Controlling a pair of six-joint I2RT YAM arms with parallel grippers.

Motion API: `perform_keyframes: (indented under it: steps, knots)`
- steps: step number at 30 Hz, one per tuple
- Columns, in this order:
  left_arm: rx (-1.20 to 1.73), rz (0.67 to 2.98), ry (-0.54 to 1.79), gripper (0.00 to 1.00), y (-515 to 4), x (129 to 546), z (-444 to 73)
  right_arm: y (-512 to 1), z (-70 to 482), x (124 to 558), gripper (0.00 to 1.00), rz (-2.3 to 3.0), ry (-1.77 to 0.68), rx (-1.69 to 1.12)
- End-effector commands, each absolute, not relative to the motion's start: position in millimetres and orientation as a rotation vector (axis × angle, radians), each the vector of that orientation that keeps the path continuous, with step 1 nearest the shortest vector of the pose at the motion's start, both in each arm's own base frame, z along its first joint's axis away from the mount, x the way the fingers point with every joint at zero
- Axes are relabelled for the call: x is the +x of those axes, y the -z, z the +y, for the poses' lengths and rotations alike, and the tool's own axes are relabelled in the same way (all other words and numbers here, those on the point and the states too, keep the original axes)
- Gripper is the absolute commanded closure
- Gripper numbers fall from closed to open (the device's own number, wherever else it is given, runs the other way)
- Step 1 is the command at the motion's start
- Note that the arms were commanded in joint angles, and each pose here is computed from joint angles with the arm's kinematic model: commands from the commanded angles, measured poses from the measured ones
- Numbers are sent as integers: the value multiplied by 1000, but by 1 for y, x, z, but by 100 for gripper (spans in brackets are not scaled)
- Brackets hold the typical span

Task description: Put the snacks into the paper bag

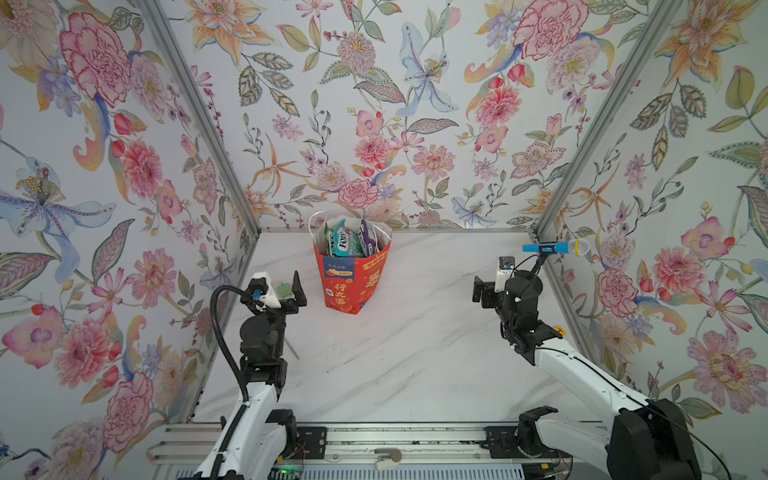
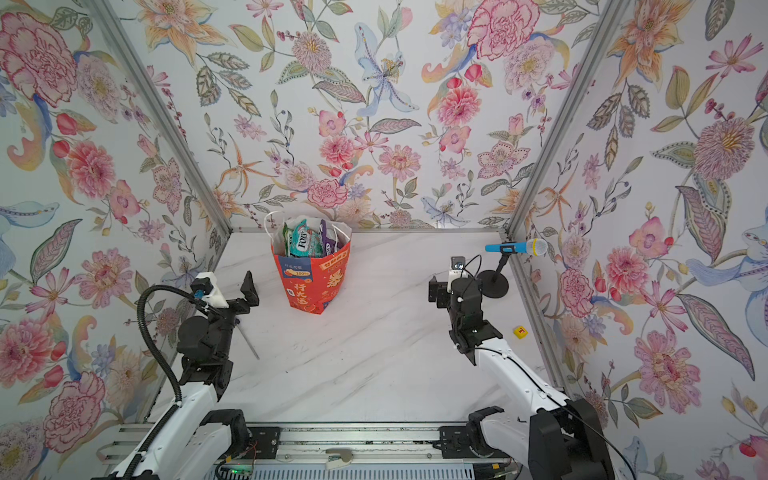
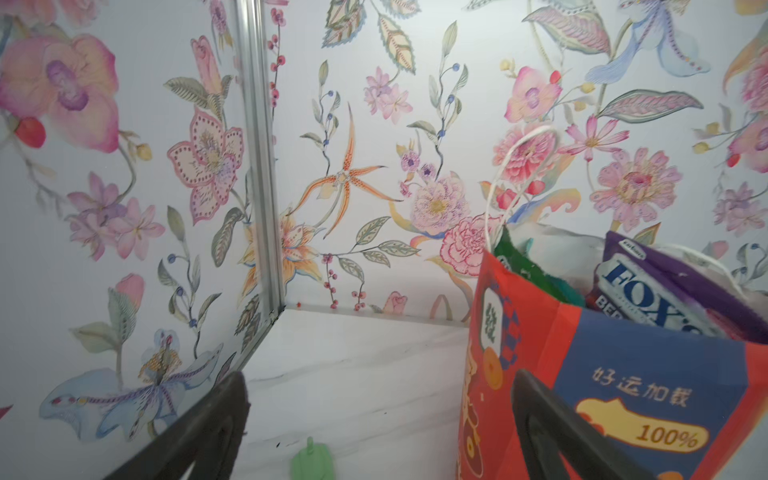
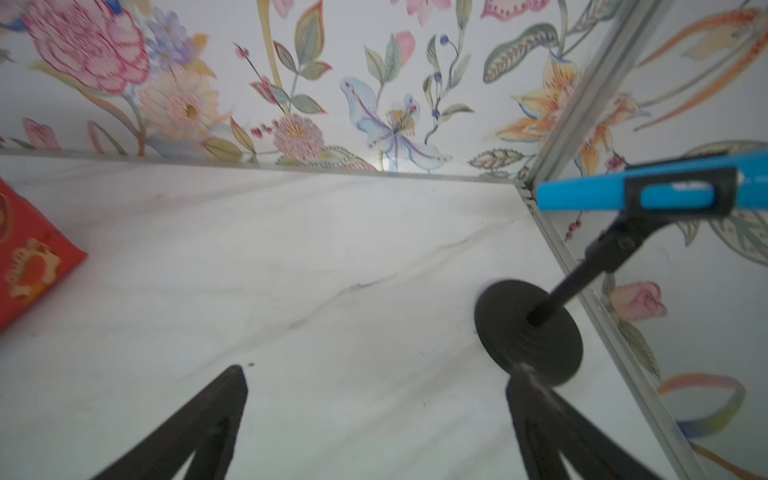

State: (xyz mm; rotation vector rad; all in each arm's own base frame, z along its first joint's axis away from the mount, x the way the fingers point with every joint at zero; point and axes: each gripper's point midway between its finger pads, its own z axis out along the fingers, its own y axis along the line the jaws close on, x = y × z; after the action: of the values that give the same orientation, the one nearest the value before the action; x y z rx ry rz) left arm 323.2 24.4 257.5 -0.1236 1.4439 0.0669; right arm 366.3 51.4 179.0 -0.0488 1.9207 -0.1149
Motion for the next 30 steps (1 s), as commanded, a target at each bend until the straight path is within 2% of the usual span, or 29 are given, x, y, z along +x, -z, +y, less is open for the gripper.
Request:
perform_keyframes:
  steps: [1, 4, 11, 17, 21, 23, 30]
  knots:
    - [-190, 1395, -208, 1, -247, 316, 46, -191, 23, 367, 1, 1757, 201, 40]
    - [-181, 1447, -238, 1, -217, 321, 48, -167, 4, 363, 1, 1743, 248, 63]
    - [-120, 1526, -224, 1, -168, 334, 40, -128, -10, 368, 1, 1730, 187, 64]
    - [-87, 1519, -240, 1, -154, 343, 37, -109, 5, 379, 1, 1784, 129, -32]
    - [-74, 1595, -238, 1, -143, 355, 35, -109, 0, 380, 1, 1786, 140, 1]
    - [-57, 1558, -237, 1, -150, 358, 32, -110, -2, 381, 1, 1775, 147, 13]
    - [-108, 1571, -274, 1, -142, 350, 40, -108, -3, 383, 1, 1788, 129, 15]
